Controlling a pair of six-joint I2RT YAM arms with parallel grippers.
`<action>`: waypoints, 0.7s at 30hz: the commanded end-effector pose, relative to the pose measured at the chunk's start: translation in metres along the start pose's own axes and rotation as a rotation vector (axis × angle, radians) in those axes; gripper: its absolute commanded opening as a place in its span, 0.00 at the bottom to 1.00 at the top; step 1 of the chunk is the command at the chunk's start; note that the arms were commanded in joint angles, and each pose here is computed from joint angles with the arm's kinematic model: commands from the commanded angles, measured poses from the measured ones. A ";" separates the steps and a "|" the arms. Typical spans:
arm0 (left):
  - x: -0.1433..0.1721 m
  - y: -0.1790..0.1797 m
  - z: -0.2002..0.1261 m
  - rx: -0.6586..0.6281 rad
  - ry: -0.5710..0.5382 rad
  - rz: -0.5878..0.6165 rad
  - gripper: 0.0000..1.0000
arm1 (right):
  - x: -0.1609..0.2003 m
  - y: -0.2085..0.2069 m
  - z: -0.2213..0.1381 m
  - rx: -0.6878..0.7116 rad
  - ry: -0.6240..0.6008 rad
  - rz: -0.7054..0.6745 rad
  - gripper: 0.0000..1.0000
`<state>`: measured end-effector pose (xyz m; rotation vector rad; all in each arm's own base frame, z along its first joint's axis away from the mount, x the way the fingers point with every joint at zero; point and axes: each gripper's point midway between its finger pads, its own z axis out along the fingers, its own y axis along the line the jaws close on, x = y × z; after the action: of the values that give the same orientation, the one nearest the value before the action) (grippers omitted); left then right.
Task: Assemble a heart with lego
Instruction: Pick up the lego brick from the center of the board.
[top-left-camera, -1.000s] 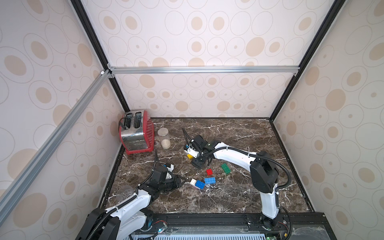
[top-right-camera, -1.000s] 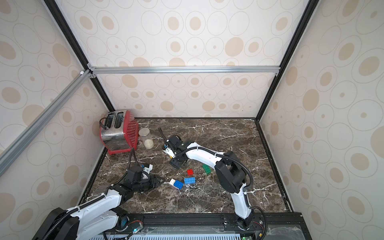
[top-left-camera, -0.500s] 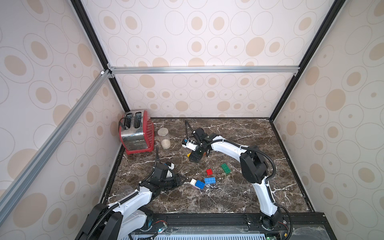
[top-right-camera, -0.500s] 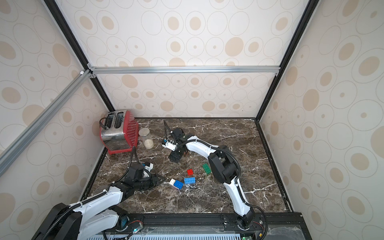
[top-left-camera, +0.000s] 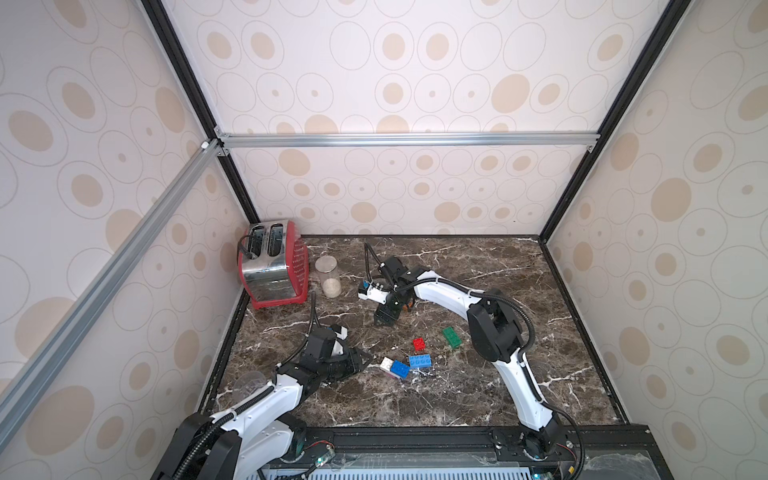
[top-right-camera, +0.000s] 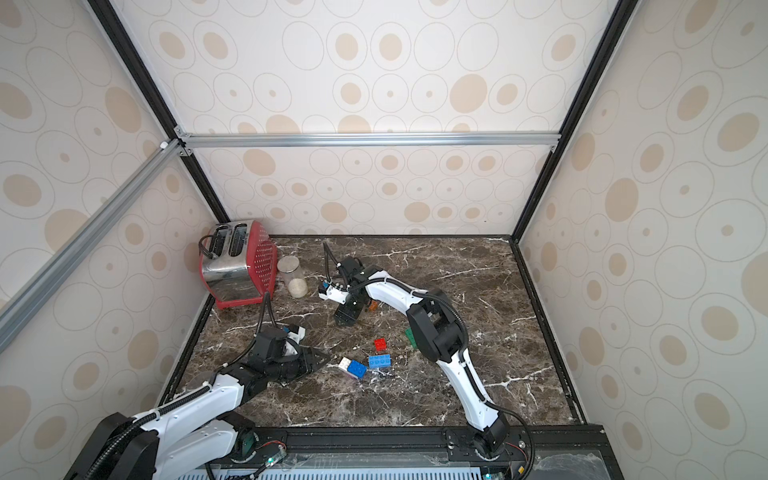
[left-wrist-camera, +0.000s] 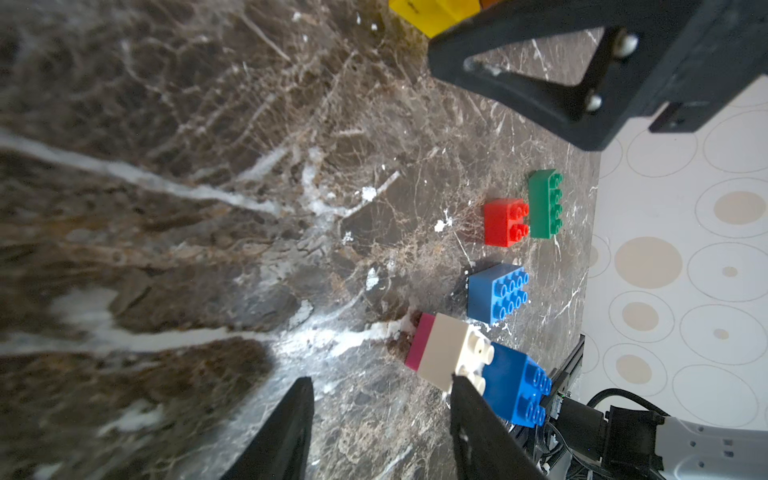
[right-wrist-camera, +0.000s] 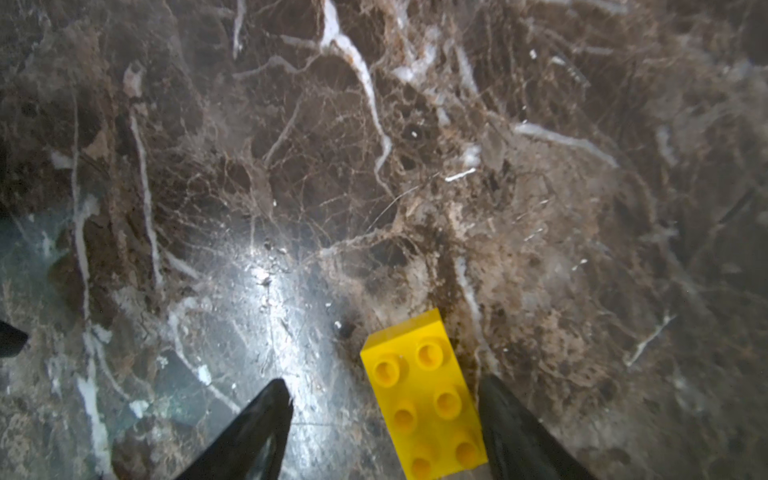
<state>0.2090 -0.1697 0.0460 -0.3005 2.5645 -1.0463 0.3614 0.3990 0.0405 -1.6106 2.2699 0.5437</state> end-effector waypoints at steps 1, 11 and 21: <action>-0.007 -0.003 -0.004 -0.003 -0.022 0.020 0.53 | 0.013 0.017 -0.009 -0.040 0.037 0.046 0.68; -0.007 -0.004 -0.003 0.002 -0.020 0.026 0.53 | 0.021 0.008 -0.006 0.138 0.104 0.101 0.58; -0.006 0.000 -0.001 -0.008 -0.016 0.026 0.53 | 0.025 0.006 0.003 0.255 0.196 0.171 0.51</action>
<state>0.2089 -0.1692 0.0457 -0.2971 2.5652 -1.0418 0.3535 0.3861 0.0418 -1.4218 2.4501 0.2323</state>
